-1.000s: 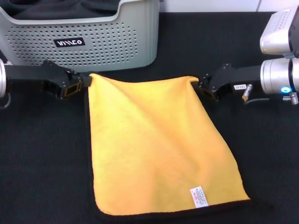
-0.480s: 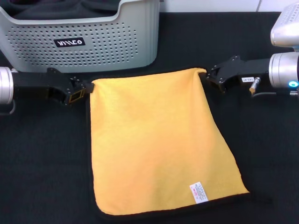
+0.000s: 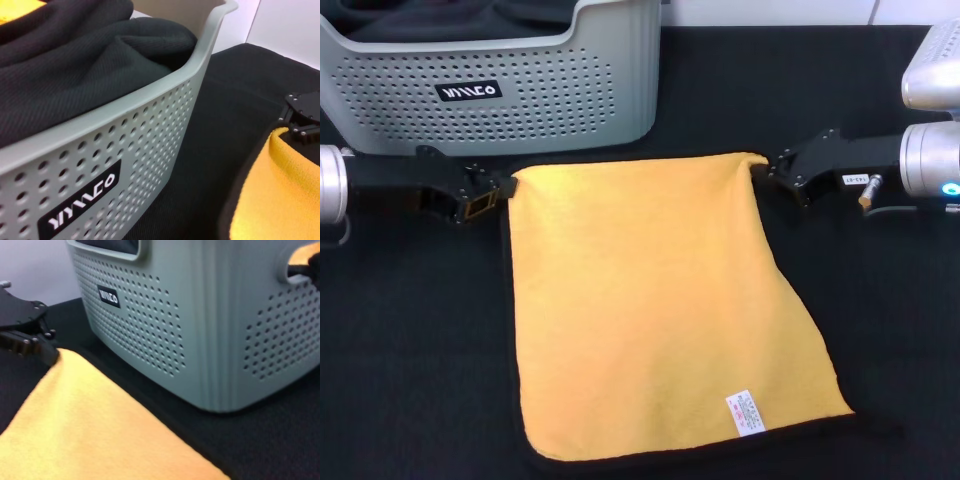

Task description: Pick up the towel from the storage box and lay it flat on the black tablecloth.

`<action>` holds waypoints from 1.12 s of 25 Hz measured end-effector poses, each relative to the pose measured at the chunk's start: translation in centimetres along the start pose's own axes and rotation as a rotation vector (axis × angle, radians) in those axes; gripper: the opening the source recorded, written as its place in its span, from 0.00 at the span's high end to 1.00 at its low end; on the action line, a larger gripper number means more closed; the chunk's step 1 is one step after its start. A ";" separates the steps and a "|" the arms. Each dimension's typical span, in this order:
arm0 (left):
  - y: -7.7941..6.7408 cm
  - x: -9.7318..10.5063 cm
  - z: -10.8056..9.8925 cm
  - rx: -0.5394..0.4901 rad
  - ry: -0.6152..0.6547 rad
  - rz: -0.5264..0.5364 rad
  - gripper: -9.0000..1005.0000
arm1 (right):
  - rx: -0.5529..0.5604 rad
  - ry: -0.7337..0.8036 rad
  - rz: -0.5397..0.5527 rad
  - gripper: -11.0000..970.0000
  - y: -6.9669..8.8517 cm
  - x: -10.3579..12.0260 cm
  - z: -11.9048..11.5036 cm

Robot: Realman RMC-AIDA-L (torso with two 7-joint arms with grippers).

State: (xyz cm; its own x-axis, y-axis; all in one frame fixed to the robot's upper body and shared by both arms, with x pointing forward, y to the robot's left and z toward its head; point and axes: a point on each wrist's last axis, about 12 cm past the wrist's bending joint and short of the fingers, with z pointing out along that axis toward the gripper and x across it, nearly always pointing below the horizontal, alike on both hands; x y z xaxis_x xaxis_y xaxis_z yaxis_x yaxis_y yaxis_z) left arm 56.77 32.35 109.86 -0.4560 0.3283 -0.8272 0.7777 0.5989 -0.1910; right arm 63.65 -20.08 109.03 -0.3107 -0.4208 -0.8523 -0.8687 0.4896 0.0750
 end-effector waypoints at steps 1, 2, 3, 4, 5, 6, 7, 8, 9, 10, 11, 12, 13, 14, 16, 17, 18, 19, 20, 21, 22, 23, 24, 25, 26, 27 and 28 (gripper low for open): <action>0.0 0.1 -0.1 -0.002 -0.001 -0.004 0.96 | 0.000 0.000 0.000 0.98 0.0 0.0 0.0; 0.0 0.2 -0.1 -0.005 -0.002 -0.010 0.96 | 0.009 -0.004 0.007 0.98 -0.1 0.1 -0.1; 0.0 0.3 -0.2 -0.012 -0.006 -0.015 0.96 | 0.017 -0.009 0.013 0.98 -0.2 0.1 -0.2; 0.0 0.4 -0.2 -0.023 -0.010 -0.022 0.95 | 0.029 -0.023 0.025 0.98 -0.4 0.1 -0.4; 0.1 0.6 -0.2 -0.037 -0.013 -0.026 0.94 | 0.040 -0.035 0.037 0.96 -0.6 0.2 -0.6; 0.1 0.6 -0.2 -0.047 -0.015 -0.027 0.93 | 0.050 -0.044 0.045 0.95 -0.8 0.2 -0.9; 0.2 0.9 -0.3 -0.061 -0.016 -0.029 0.92 | 0.057 -0.045 0.051 0.93 -1.0 0.4 -1.1; 0.2 0.9 -0.3 -0.061 -0.016 -0.029 0.91 | 0.065 -0.047 0.055 0.91 -1.2 0.5 -1.4; 0.2 1.0 -0.4 -0.064 -0.016 -0.028 0.90 | 0.070 -0.046 0.056 0.90 -1.3 0.7 -1.6; 0.2 1.0 -0.4 -0.067 -0.017 -0.027 0.89 | 0.081 -0.052 0.061 0.86 -1.6 0.8 -2.0; 0.3 1.1 -0.6 -0.071 -0.020 -0.029 0.88 | 0.087 -0.056 0.064 0.82 -1.7 0.9 -2.2; 0.3 1.1 -0.7 -0.074 -0.024 -0.029 0.84 | 0.092 -0.068 0.072 0.78 -1.9 1.0 -2.6; 0.4 1.0 -0.9 -0.073 -0.033 -0.029 0.80 | 0.093 -0.083 0.079 0.74 -2.0 1.1 -3.0; 0.3 1.0 -1.2 -0.067 -0.046 -0.027 0.76 | 0.085 -0.099 0.086 0.70 -2.0 1.3 -3.6; 0.0 1.0 -1.8 -0.038 -0.085 -0.018 0.68 | 0.045 -0.133 0.085 0.53 -1.7 1.6 -4.6; -0.4 1.1 -2.3 -0.012 -0.124 -0.014 0.64 | -0.005 -0.167 0.070 0.45 -1.1 1.8 -5.4; -0.7 1.1 -2.6 0.015 -0.154 -0.009 0.60 | -0.050 -0.200 0.047 0.43 -0.4 2.0 -5.9; -1.1 1.1 -2.9 0.040 -0.182 -0.001 0.56 | -0.116 -0.246 0.009 0.41 0.7 2.3 -6.6; -1.7 1.0 -3.3 0.085 -0.225 0.020 0.53 | -0.176 -0.302 -0.047 0.38 2.1 2.7 -7.0; -2.4 1.1 -3.5 0.127 -0.257 0.046 0.49 | -0.218 -0.361 -0.090 0.36 3.3 3.1 -7.5; -3.3 1.2 -3.8 0.191 -0.294 0.088 0.45 | -0.248 -0.406 -0.122 0.34 4.5 3.7 -7.7; -4.9 1.3 -4.1 0.317 -0.346 0.145 0.44 | -0.265 -0.460 -0.140 0.32 5.7 4.2 -7.7; -4.9 1.3 -4.1 0.317 -0.346 0.145 0.44 | -0.275 -0.505 -0.136 0.30 6.9 4.7 -7.7; -5.5 1.4 -4.3 0.379 -0.362 0.160 0.43 | -0.283 -0.540 -0.138 0.28 7.7 4.9 -7.6; -6.0 1.4 -4.5 0.425 -0.371 0.168 0.43 | -0.294 -0.580 -0.138 0.26 8.7 5.0 -7.3; -6.4 1.4 -4.5 0.464 -0.374 0.177 0.42 | -0.300 -0.605 -0.141 0.23 9.5 5.1 -7.1; -6.6 1.5 -4.5 0.480 -0.375 0.184 0.42 | -0.307 -0.630 -0.147 0.21 10.3 5.0 -6.7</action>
State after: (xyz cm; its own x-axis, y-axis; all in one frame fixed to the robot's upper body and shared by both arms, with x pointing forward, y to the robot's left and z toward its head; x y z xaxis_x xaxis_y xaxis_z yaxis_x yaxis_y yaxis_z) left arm 49.01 32.21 112.27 -0.1813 0.0650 -0.9813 0.9760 0.1342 -0.1715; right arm 50.58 -22.30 109.00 0.0196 0.1009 -0.9947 -0.9827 0.1854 -0.0005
